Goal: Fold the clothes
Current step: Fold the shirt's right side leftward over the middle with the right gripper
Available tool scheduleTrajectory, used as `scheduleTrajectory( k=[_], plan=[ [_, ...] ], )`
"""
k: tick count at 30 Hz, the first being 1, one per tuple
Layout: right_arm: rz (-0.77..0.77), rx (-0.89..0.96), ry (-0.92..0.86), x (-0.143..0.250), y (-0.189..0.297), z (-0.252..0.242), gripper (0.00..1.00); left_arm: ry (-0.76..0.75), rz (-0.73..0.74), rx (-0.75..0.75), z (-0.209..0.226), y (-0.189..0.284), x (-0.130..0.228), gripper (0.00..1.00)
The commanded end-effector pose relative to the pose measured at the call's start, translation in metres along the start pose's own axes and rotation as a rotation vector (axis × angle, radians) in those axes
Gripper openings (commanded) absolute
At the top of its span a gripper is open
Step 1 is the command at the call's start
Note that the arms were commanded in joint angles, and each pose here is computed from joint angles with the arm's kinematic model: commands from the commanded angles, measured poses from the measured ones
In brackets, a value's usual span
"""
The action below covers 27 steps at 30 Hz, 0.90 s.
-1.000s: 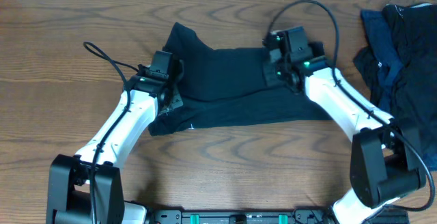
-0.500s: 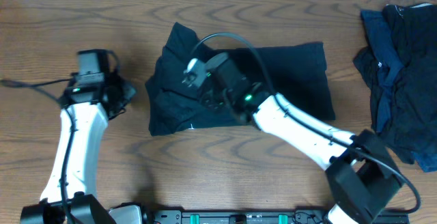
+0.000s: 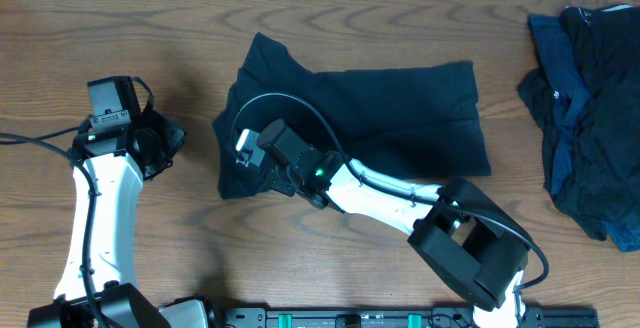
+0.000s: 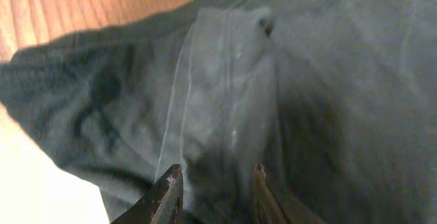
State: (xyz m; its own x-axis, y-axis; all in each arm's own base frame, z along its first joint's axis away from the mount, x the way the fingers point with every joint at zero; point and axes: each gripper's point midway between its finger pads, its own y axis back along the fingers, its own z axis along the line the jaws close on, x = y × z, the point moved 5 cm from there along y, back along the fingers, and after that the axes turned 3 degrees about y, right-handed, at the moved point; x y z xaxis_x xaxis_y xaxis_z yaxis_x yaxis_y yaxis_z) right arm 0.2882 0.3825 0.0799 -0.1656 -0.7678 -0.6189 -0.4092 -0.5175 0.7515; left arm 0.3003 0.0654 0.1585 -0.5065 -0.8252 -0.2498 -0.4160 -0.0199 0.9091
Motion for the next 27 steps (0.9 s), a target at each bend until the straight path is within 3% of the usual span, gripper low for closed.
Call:
scheduleTrajectory(
  k=[1,21,27],
  plan=[
    [-0.016,0.003,-0.005,-0.008,0.003,0.003,0.33,0.004,0.007,0.003,0.001,0.0,0.001,0.41],
    [0.02,-0.016,0.021,-0.003,-0.005,0.026,0.31,0.005,0.018,-0.007,0.003,0.0,0.003,0.41],
    [0.015,-0.011,0.02,-0.003,-0.006,0.025,0.24,0.005,0.018,-0.008,0.003,0.0,0.003,0.41]
  ],
)
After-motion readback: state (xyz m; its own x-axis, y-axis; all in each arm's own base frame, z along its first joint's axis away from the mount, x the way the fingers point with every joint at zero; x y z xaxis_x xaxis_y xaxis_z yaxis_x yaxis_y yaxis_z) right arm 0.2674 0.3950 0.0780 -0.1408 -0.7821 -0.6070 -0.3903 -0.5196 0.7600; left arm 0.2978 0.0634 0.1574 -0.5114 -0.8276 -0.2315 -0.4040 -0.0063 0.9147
